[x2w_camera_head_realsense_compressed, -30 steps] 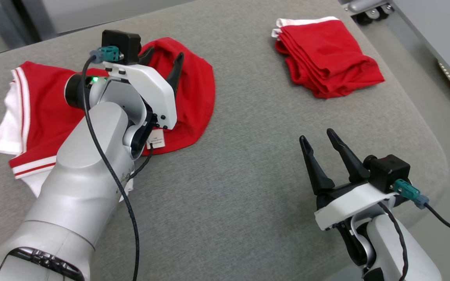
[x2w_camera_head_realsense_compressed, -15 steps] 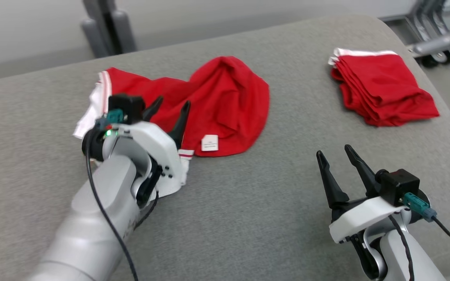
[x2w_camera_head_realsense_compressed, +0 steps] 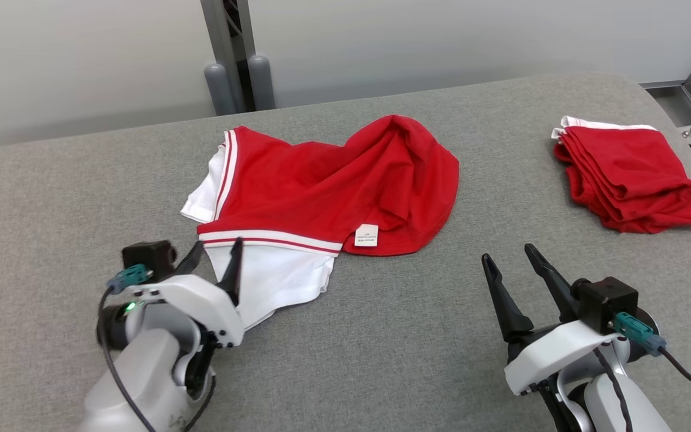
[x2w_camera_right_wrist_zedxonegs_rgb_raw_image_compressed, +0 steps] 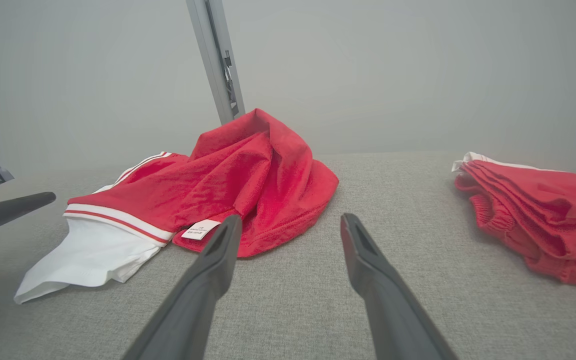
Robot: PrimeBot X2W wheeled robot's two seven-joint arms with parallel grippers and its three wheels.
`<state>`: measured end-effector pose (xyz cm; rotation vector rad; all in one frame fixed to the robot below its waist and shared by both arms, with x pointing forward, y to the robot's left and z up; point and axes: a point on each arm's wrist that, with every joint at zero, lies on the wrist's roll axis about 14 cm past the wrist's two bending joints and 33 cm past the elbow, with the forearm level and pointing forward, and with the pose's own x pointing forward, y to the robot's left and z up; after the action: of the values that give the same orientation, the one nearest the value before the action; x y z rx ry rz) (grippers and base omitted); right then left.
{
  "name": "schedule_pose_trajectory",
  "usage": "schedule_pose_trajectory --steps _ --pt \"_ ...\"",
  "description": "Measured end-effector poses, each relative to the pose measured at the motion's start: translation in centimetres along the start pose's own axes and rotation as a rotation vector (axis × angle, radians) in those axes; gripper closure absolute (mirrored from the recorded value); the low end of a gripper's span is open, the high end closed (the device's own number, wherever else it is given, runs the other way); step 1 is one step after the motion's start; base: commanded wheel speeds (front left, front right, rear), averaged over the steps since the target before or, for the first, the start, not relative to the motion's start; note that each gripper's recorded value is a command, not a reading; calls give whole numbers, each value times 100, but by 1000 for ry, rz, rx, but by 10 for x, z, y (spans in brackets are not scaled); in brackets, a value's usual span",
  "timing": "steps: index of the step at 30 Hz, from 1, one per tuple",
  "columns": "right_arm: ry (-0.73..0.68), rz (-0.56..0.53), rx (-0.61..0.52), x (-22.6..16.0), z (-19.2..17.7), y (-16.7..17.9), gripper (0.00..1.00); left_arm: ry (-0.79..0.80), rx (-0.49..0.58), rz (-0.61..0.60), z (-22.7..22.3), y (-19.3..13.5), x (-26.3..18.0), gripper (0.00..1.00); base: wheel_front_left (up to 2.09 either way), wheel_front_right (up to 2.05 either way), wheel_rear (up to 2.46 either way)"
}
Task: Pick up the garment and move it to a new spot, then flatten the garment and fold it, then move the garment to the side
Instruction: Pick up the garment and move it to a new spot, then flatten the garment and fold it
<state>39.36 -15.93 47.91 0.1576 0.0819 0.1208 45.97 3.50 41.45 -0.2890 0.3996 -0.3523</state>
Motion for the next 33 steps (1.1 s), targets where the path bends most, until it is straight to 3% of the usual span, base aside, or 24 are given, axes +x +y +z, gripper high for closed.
schedule_pose_trajectory --steps 10,22,23,24,26,27,33 --pt "5 -24 -24 -6 3 -8 0 80 -88 93 -20 29 2 0 0 0 0" --pt "39 -82 -50 -10 -3 -28 0 146 -145 110 -29 40 30 0 0 0 0" --pt "40 -85 -50 -9 -4 -29 0 149 -146 103 -30 39 32 18 0 0 0" --pt "42 -88 -52 -9 -4 -30 0 150 -149 92 -30 37 33 54 0 0 0" --pt "42 -90 -53 -8 -4 -31 0 147 -154 78 -30 33 34 91 0 0 0" --pt "42 -88 -56 -7 -4 -31 0 143 -157 70 -29 31 34 100 0 0 0" --pt "36 -48 -53 1 -3 -19 0 82 -169 69 -18 34 27 100 0 0 0"
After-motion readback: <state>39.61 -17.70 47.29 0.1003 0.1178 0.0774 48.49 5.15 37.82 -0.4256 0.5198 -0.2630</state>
